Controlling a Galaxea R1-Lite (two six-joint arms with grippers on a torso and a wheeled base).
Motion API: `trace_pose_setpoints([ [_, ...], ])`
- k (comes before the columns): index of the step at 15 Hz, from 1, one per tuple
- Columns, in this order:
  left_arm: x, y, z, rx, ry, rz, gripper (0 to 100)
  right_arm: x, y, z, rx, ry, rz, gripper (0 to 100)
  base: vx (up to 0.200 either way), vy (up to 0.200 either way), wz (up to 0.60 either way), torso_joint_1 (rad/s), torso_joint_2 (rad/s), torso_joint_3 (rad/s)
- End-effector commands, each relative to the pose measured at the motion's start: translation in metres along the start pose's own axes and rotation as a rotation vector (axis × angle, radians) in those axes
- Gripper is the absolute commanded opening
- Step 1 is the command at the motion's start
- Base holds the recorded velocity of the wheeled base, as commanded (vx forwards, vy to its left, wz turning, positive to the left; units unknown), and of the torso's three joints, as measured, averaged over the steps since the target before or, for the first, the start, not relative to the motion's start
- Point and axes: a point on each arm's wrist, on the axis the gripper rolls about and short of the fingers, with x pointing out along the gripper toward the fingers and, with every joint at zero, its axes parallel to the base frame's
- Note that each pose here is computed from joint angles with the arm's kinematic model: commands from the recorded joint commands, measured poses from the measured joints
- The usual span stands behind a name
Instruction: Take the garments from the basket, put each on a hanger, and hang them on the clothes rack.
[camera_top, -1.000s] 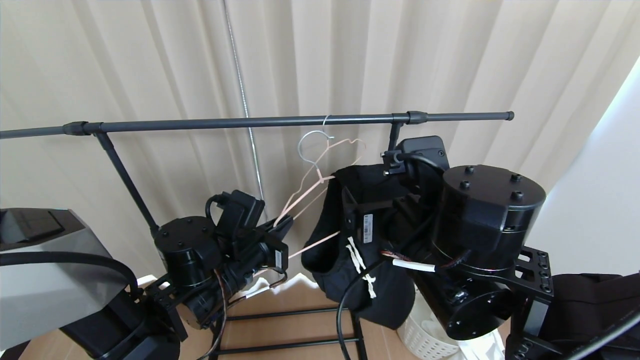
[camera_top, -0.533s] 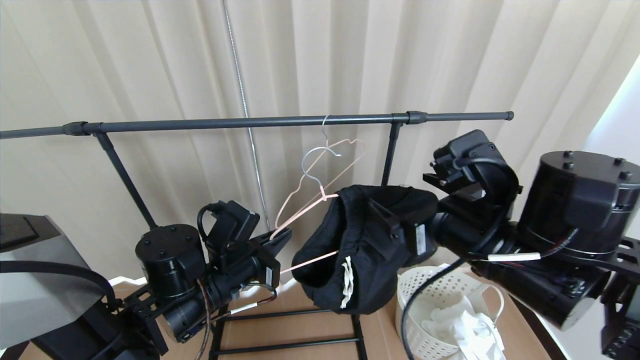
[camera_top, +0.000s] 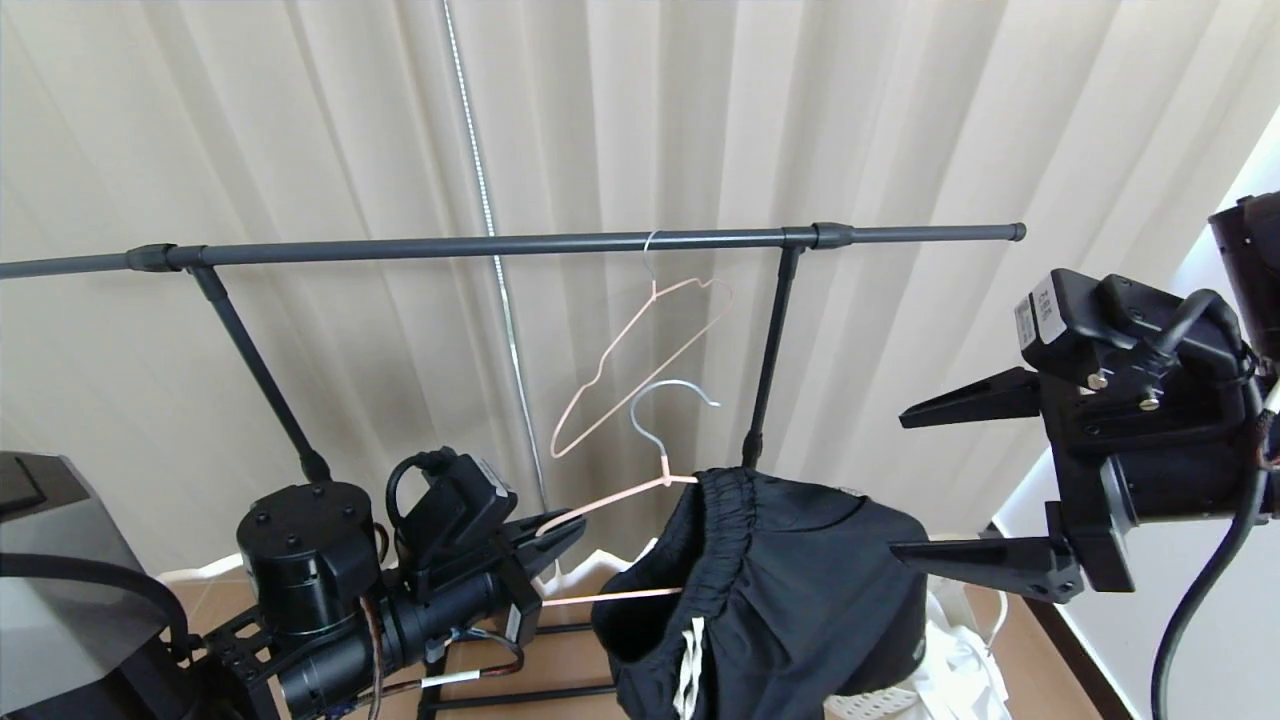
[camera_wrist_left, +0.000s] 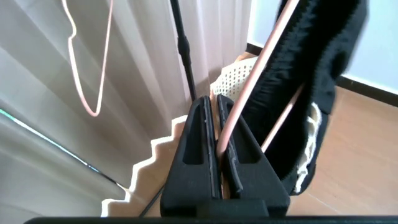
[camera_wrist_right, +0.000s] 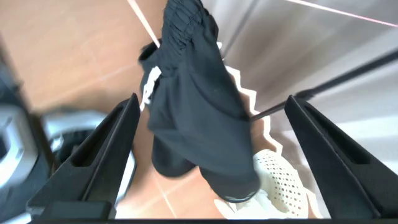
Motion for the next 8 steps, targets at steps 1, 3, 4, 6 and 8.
trace_pose_setpoints([
  [1,-0.005,-0.003,0.001,0.002,-0.003,-0.008,0,0.025,-0.035,0.003,-0.082,0.084,0.151,100,0.0,0.0,0.0,0.0,0.0,0.0],
  [3,-0.006,-0.004,0.002,0.007,-0.019,-0.009,0,0.049,-0.036,-0.003,-0.1,0.066,0.281,100,0.0,0.0,0.0,0.0,0.0,0.0],
  [4,-0.007,-0.005,0.002,0.007,-0.019,-0.012,0,0.063,-0.034,-0.002,-0.105,0.071,0.32,100,0.0,0.0,0.0,0.0,0.0,0.0],
  [6,-0.006,-0.01,0.003,0.009,-0.024,-0.028,0,0.085,-0.033,0.0,-0.114,0.065,0.344,100,0.0,0.0,0.0,0.0,0.0,0.0],
  [8,-0.006,-0.011,0.003,0.01,-0.023,-0.033,0,0.095,-0.029,0.005,-0.11,0.053,0.356,100,0.0,0.0,0.0,0.0,0.0,0.0],
])
